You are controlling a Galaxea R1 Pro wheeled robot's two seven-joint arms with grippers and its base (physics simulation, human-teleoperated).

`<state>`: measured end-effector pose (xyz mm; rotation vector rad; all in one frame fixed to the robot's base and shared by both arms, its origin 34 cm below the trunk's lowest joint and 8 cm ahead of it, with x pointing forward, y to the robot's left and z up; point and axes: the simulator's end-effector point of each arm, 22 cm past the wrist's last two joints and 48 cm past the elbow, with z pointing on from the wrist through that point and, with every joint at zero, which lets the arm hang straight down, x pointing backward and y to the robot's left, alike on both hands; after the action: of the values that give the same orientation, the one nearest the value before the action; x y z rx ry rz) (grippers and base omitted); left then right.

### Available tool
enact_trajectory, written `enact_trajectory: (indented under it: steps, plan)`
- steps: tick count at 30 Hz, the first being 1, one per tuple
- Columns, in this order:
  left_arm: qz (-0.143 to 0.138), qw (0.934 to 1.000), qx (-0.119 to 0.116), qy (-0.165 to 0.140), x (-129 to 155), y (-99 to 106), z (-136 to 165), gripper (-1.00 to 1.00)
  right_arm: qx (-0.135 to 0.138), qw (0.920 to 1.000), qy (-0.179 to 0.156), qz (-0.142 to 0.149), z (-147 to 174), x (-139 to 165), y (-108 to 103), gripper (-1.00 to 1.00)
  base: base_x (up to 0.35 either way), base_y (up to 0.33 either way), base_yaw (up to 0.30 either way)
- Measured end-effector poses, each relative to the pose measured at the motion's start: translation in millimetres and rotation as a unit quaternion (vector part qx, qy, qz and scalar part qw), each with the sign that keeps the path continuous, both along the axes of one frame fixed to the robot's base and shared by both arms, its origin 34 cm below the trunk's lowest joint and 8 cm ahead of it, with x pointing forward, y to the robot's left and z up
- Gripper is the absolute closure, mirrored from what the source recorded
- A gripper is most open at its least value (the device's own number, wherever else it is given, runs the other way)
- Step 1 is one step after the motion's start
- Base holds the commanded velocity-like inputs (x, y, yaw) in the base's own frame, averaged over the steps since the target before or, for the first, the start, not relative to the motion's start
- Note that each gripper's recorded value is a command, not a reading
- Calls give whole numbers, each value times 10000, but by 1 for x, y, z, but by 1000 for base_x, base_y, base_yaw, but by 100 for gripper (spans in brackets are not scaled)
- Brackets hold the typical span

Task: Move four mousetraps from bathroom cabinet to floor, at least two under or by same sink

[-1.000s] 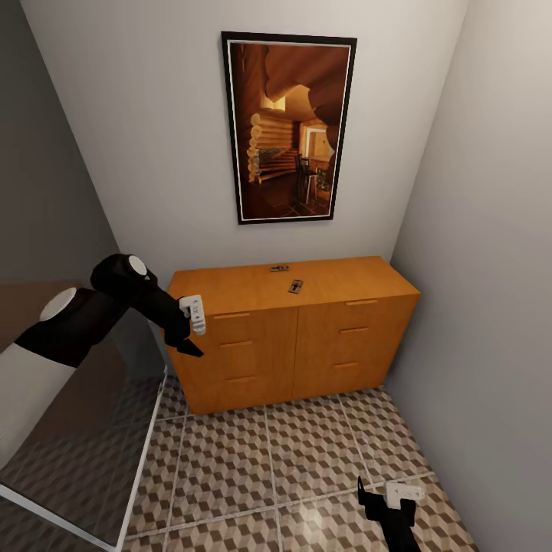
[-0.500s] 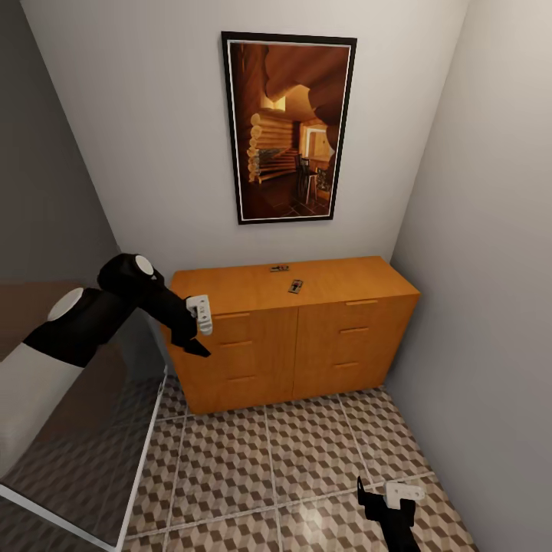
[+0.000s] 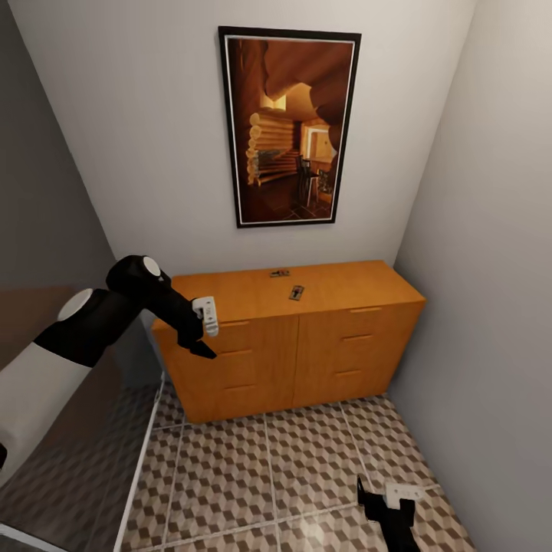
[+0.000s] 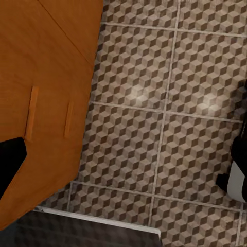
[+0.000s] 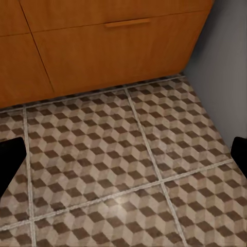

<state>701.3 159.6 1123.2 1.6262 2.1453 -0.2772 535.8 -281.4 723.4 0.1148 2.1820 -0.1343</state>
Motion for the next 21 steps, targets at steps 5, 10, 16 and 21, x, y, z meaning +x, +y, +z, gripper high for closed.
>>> enact_trajectory:
  steps: [5,10,16,21]
  plan:
    - [18,10000,2,34,0,0,-2,-100,6,10000,-1,5,0,0,1,-100,250,0,0]
    - [20,10000,9,40,0,0,-3,-100,8,10000,-1,3,0,0,1,-100,246,0,0]
    - [17,10000,12,39,0,0,-3,-100,6,10000,4,4,0,0,1,-100,231,0,0]
    - [17,10000,7,33,0,0,-2,-100,-3,10000,32,-5,-1,-2,0,-100,215,0,0]
